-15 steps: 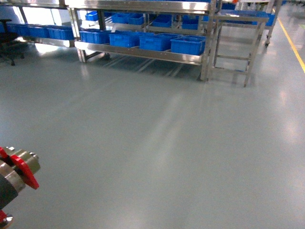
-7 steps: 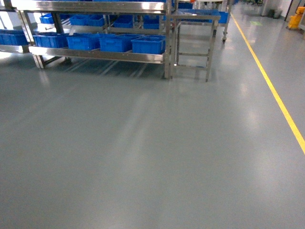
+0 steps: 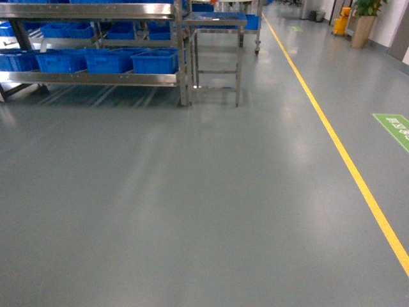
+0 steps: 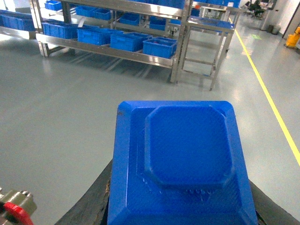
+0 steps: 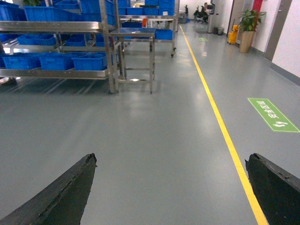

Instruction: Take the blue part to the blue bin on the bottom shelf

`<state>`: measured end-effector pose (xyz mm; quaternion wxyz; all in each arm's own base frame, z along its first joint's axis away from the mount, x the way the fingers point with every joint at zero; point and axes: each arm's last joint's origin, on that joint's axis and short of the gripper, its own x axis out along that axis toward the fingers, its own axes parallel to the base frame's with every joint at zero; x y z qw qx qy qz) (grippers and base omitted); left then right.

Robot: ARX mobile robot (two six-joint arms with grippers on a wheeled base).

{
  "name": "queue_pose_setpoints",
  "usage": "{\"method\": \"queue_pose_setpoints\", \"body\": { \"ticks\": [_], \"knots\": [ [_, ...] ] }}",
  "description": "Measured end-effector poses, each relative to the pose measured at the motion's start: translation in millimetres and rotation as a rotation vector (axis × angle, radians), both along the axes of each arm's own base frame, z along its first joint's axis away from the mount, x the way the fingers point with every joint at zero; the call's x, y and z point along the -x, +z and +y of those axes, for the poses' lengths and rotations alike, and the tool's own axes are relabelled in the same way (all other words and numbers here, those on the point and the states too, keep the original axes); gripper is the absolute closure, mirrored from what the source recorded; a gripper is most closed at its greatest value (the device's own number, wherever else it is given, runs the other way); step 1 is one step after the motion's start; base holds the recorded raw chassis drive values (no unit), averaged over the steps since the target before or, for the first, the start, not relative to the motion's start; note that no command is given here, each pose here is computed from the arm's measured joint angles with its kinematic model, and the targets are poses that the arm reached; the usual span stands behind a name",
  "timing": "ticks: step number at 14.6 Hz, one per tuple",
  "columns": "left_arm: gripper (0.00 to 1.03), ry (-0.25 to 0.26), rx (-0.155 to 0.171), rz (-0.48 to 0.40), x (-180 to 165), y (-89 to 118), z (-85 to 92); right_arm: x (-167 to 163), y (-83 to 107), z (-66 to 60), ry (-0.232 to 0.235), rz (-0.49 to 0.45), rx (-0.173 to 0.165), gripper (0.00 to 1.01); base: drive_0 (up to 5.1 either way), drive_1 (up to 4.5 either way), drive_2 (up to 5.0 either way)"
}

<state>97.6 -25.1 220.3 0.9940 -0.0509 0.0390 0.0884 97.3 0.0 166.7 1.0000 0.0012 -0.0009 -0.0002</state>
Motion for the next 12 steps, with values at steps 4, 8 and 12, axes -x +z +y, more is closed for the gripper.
{"method": "queue_pose_setpoints", "body": {
  "ticks": [4, 8, 12],
  "knots": [
    [0.60, -0.001, 0.000, 0.001, 0.0, -0.1, -0.1, 0.0, -0.1, 0.0, 0.000, 0.002, 0.000, 0.03, -0.2, 2.88, -3.2],
    [0.60, 0.000, 0.000, 0.001, 0.0, -0.1, 0.0, 0.0, 0.1, 0.0, 0.000, -0.001, 0.000, 0.03, 0.1, 4.10, -4.0],
    [0.60, 0.001, -0.001, 0.003, 0.1, -0.4, 0.1, 0.0, -0.2, 0.0, 0.000, 0.002, 0.000, 0.03, 0.0, 4.00, -4.1]
  ]
}}
